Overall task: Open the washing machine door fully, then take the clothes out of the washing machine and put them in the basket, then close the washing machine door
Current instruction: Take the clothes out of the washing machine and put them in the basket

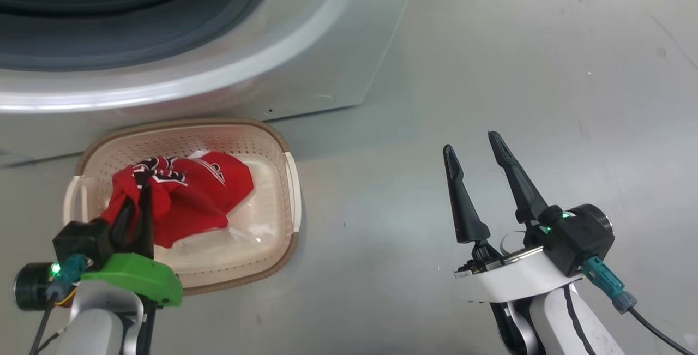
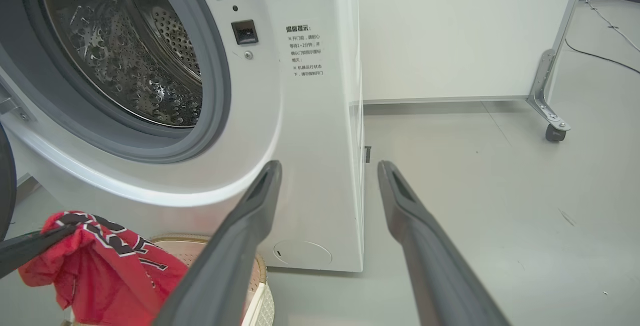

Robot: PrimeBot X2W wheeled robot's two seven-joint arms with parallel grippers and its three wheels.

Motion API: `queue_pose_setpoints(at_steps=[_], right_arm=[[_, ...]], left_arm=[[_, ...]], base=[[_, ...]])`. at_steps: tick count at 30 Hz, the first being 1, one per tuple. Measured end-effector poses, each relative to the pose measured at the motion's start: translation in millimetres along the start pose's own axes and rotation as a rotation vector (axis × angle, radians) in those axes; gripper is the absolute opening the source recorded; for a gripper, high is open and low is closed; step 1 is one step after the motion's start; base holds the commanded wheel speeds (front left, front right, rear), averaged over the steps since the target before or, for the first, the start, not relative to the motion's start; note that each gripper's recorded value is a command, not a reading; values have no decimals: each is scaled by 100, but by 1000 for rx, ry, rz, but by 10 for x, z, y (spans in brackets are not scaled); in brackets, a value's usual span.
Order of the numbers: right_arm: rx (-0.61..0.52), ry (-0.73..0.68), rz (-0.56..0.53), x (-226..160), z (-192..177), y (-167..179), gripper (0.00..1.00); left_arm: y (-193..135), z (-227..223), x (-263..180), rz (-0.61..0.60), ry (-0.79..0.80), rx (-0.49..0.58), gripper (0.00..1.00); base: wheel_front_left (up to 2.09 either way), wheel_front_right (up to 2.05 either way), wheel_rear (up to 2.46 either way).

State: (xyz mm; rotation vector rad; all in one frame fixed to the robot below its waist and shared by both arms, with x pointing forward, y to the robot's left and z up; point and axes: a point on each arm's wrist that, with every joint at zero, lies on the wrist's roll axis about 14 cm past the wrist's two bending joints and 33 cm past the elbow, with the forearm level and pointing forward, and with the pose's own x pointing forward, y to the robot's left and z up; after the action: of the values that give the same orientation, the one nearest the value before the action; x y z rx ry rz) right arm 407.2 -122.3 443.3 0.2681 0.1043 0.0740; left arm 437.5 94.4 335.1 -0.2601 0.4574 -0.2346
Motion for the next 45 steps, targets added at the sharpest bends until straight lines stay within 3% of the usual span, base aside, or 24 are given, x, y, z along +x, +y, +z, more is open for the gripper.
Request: queue_pose_setpoints(at_steps=[18, 27, 35, 36, 37, 39, 40, 45], right_arm=[[21, 31, -81, 327, -200, -301, 100], [9, 57, -107, 459, -347, -440, 100], [-3, 68, -126, 481, -392, -507, 100], [-4, 65, -126, 485, -382, -509, 100], [-5, 63, -125, 492, -375, -510, 100], [-6, 56, -120, 513, -356, -501, 100], [-6, 55, -118, 517, -350, -495, 100], [-6, 45, -112, 514, -304, -472, 100]], left_arm=[[228, -1060, 750, 19, 354, -82, 0], [324, -1584, 812, 46, 503, -122, 0], [325, -1713, 871, 43, 538, -150, 0], [325, -1711, 871, 44, 538, -147, 9], [329, -1707, 873, 46, 536, -146, 9], [344, -1681, 880, 52, 527, -144, 61], [356, -1663, 882, 57, 520, -143, 100], [351, -1573, 869, 64, 482, -142, 100]], base=[[0, 0, 0], [0, 0, 0], [0, 0, 0], [0, 0, 0], [0, 0, 0], [0, 0, 0], [0, 0, 0], [0, 0, 0]])
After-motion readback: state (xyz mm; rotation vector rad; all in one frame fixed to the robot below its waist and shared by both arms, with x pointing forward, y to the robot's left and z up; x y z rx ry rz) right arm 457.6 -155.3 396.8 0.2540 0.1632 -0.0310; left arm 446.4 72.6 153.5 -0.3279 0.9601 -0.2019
